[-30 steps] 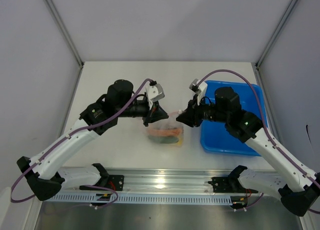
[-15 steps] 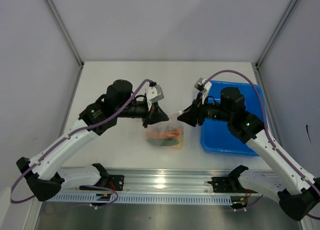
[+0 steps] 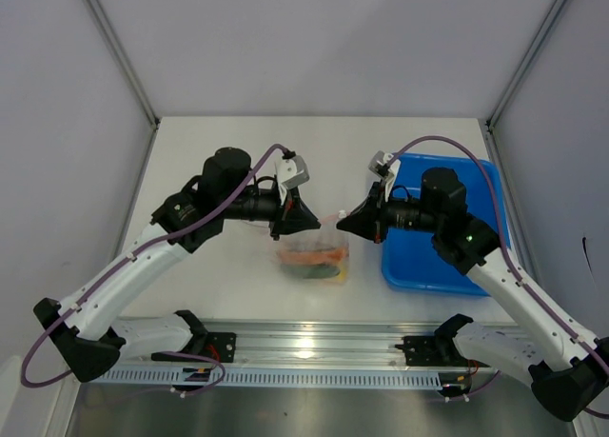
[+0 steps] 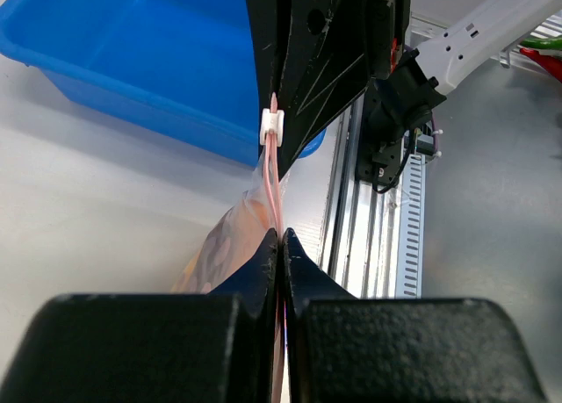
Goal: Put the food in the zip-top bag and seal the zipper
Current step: Adjust the zipper food storage bag at the center of the board.
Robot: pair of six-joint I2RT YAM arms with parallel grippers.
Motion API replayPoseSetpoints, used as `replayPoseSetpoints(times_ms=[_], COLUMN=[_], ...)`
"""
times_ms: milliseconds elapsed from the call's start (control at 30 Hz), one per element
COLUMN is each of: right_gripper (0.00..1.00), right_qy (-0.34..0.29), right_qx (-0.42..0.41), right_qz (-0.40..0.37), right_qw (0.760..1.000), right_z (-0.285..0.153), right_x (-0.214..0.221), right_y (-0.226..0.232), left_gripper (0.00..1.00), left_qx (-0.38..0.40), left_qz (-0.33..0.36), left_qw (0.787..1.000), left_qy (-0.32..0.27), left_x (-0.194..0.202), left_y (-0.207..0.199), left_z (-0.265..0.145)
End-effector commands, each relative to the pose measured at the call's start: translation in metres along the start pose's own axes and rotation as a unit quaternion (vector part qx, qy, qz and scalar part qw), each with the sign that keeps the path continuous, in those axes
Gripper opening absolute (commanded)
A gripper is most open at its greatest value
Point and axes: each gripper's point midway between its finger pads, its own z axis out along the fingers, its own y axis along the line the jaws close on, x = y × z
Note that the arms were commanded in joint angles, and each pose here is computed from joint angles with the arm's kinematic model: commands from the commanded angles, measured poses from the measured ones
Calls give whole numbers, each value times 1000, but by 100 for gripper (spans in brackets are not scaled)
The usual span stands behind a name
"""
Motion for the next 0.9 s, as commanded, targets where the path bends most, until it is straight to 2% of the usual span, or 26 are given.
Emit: replayPoseSetpoints(times_ms=[0, 200, 233, 267, 333, 433, 633, 867], right_gripper=[0, 0, 0, 0, 0, 0, 0, 0], right_qy=[-21, -36, -35, -34, -36, -36, -38, -34], right_qx=[-23, -21, -29, -33, -37, -39, -45, -45], right_qz=[-18, 1, 4, 7, 12, 18, 28, 36], right_qw=[999, 999, 999, 999, 999, 998, 998, 998], right_z=[-1, 0, 1, 3, 3, 4, 4, 6], right_x=[-10, -17, -16, -16, -18, -17, -16, -13], right_y=[8, 7, 10, 10, 12, 14, 19, 20], left_gripper=[1, 2, 6, 16, 24, 48, 58, 61], left_qx=[8, 8, 8, 7, 2, -1, 17, 33], left_qz=[0, 11, 11, 20, 22, 28, 20, 42], left_qw=[1000, 999, 999, 999, 999, 998, 996, 995], left_qy=[-21, -32, -35, -45, -50, -63, -85, -87], left_x=[-15, -17, -17, -22, -26, -38, -56, -63], left_y=[-4, -5, -4, -4, -2, -1, -2, -9], left_z=[-5, -6, -6, -6, -6, -6, 3, 15])
